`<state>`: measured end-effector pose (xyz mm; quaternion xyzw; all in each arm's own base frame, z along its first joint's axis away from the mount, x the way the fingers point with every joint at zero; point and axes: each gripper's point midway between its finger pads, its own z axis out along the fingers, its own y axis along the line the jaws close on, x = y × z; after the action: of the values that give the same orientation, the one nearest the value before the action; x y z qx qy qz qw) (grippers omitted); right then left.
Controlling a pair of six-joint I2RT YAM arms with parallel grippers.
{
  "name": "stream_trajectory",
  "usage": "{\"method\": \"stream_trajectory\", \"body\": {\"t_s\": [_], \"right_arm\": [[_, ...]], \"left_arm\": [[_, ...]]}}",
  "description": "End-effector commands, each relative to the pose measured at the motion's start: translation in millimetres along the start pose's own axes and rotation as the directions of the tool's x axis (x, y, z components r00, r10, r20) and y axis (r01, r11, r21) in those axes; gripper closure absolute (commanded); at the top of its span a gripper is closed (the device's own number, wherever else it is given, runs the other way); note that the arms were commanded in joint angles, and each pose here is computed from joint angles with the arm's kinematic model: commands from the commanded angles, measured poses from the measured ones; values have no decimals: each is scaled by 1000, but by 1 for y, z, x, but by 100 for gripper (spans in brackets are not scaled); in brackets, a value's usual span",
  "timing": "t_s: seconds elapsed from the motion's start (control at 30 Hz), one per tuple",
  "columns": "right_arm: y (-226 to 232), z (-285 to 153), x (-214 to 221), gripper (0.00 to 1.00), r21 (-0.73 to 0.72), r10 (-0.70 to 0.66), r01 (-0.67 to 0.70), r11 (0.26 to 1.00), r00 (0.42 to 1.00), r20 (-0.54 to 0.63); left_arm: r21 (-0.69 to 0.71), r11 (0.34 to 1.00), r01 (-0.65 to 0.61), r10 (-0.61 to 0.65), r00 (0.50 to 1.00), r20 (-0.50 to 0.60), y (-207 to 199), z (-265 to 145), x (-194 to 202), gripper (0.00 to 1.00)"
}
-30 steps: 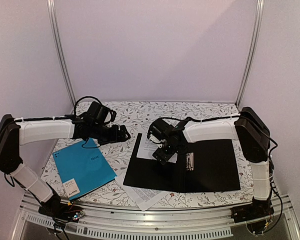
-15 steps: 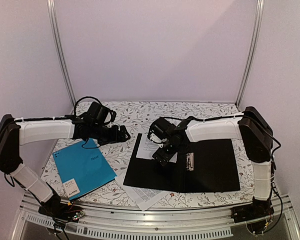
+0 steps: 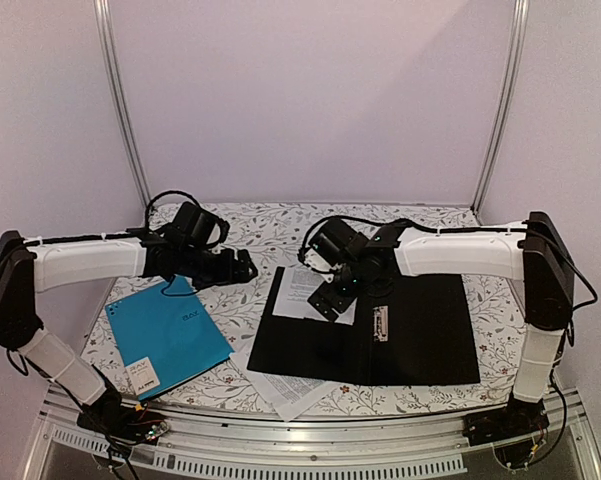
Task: Put the files into the folder
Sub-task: Insert the spring clip onto the folder, then clamp the file onto the spring clip on the folder.
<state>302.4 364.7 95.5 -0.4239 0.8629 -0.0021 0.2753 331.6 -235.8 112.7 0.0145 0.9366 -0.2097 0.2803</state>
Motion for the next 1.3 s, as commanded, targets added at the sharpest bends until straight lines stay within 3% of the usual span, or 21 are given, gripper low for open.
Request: {"method": "stream_trajectory", "body": {"t_s": [0.0, 0.33, 0.63, 0.9, 1.27], "right_arm": [[-2, -17, 8, 1, 9, 8, -8, 1000, 1000, -5], [-11, -39, 0, 1, 26, 34, -35, 999, 998, 47], [-40, -61, -13, 1, 99, 84, -98, 990, 986, 143], [-85, -76, -23, 1, 148, 236, -278, 949, 939, 252], [-137, -50, -24, 1, -49, 530, -535, 843, 813, 239]], "left_arm": [[-41, 999, -11, 14, 997, 78, 6, -23, -20, 5], [-161, 987, -18, 57, 970, 236, 28, -65, -41, 1], [-162, 987, -5, 55, 950, 308, 29, -79, -51, 0], [-23, 999, -47, 52, 948, 314, 1, -68, -53, 1], [255, 934, -248, 172, 942, 288, -74, -13, -37, 0]]}}
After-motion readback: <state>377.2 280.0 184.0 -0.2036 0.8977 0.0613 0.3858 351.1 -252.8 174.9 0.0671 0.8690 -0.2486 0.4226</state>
